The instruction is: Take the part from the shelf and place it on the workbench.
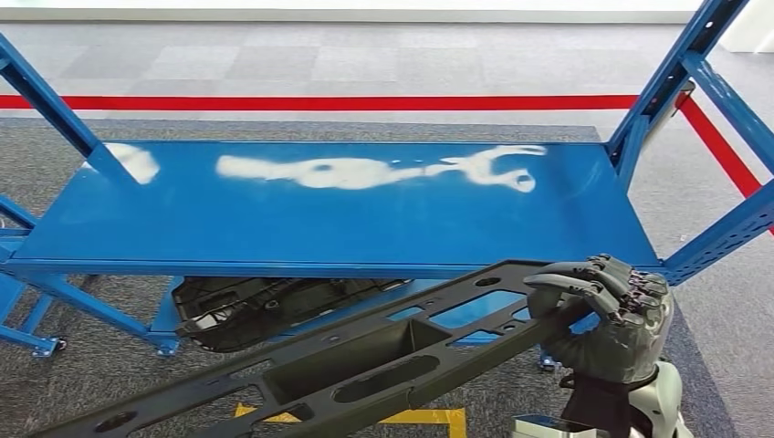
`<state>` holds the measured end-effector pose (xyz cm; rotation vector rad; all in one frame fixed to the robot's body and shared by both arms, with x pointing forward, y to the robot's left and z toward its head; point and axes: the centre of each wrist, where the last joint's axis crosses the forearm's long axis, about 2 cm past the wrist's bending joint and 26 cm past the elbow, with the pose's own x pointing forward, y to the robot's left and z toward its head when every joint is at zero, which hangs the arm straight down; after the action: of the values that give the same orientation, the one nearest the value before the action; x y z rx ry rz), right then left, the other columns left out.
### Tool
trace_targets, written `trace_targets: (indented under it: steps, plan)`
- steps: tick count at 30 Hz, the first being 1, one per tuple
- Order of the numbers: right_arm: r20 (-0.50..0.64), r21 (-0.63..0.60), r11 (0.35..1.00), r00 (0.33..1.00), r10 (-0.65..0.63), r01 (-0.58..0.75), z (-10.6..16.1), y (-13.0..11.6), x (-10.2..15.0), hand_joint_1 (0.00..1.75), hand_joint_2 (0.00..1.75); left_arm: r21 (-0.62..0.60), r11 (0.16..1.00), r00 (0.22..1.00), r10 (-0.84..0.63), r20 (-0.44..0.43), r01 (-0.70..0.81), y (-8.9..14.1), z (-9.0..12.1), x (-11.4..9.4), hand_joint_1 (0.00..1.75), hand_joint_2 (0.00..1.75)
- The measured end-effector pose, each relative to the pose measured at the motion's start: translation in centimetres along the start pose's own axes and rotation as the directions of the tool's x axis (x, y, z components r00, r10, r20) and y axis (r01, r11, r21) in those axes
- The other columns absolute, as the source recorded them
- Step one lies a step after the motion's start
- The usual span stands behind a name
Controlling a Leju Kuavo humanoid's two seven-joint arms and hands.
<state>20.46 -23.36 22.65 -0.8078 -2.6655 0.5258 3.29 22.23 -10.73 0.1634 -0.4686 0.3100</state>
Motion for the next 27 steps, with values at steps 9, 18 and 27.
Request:
trace_targets:
  steps: [9, 18, 27]
  plan:
    - [-0.016, 0.059, 0.995, 0.997, -0.079, 0.080, 0.5, 0.1, 0.6, 1.75, 1.75, 0.008, 1.000, 1.000, 0.000, 0.024, 0.000, -0.2, 0.1, -0.1, 0.00, 1.75]
    - [-0.035, 0.100, 0.988, 0.993, -0.114, 0.117, 1.1, 0.3, 1.0, 1.75, 1.75, -0.002, 1.000, 0.999, 0.012, 0.053, -0.012, -0.3, 0.1, -0.1, 0.00, 1.75]
    - [-0.050, 0.131, 0.985, 0.993, -0.106, 0.111, 1.8, 0.5, 1.6, 1.75, 1.75, -0.005, 1.000, 0.998, 0.028, 0.060, -0.028, -0.4, 0.2, -0.1, 0.00, 1.75]
